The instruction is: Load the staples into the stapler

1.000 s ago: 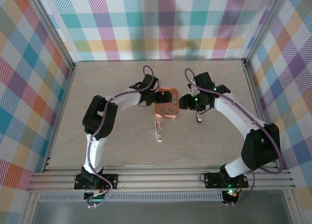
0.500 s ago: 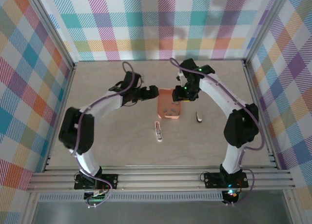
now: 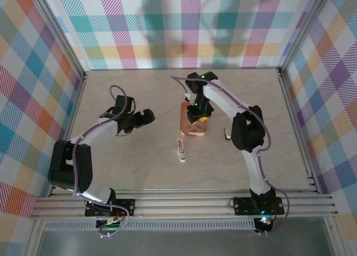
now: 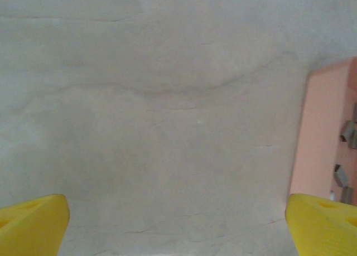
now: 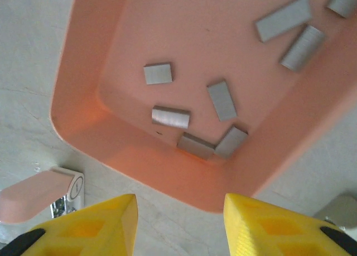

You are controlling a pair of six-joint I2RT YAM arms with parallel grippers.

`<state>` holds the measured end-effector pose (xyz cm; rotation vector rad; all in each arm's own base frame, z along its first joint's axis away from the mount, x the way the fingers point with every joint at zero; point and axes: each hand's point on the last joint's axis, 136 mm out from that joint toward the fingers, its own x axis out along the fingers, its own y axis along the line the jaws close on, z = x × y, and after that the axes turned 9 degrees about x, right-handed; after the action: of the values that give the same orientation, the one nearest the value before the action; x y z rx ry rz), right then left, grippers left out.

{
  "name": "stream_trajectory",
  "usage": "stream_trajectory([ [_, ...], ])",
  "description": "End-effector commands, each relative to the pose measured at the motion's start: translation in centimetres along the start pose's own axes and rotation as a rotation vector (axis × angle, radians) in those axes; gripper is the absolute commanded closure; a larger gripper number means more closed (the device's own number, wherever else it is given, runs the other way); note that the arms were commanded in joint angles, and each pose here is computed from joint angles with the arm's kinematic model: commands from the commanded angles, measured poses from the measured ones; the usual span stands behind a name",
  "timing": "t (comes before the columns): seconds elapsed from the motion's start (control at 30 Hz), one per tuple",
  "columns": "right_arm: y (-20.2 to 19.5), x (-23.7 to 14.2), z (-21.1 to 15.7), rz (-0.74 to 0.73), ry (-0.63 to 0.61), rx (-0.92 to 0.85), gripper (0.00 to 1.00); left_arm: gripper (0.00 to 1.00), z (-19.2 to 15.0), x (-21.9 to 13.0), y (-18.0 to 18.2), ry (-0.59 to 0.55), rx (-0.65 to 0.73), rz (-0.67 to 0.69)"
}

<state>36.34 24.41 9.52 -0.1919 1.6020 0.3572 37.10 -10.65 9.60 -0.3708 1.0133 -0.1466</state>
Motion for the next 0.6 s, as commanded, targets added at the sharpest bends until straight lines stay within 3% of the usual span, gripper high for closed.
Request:
stream_trajectory([
  [0.0, -0.6, 0.6, 0.1, -0.043, 0.037, -0.096, 0.56, 0.01, -0.3, -1.3, 1.3, -0.007, -0.042, 0.002],
  [0.27, -1.8, 3.6, 1.5, -0.133, 0.048, -0.191, 0.57, 0.01, -0.6, -2.4, 3.1, -0.032, -0.093, 0.029],
  [0.57, -1.3, 5.6, 3.2, -0.104, 0.021, -0.209, 0.56, 0.01, -1.0, -3.1, 3.6, -0.039, -0.106, 0.043],
])
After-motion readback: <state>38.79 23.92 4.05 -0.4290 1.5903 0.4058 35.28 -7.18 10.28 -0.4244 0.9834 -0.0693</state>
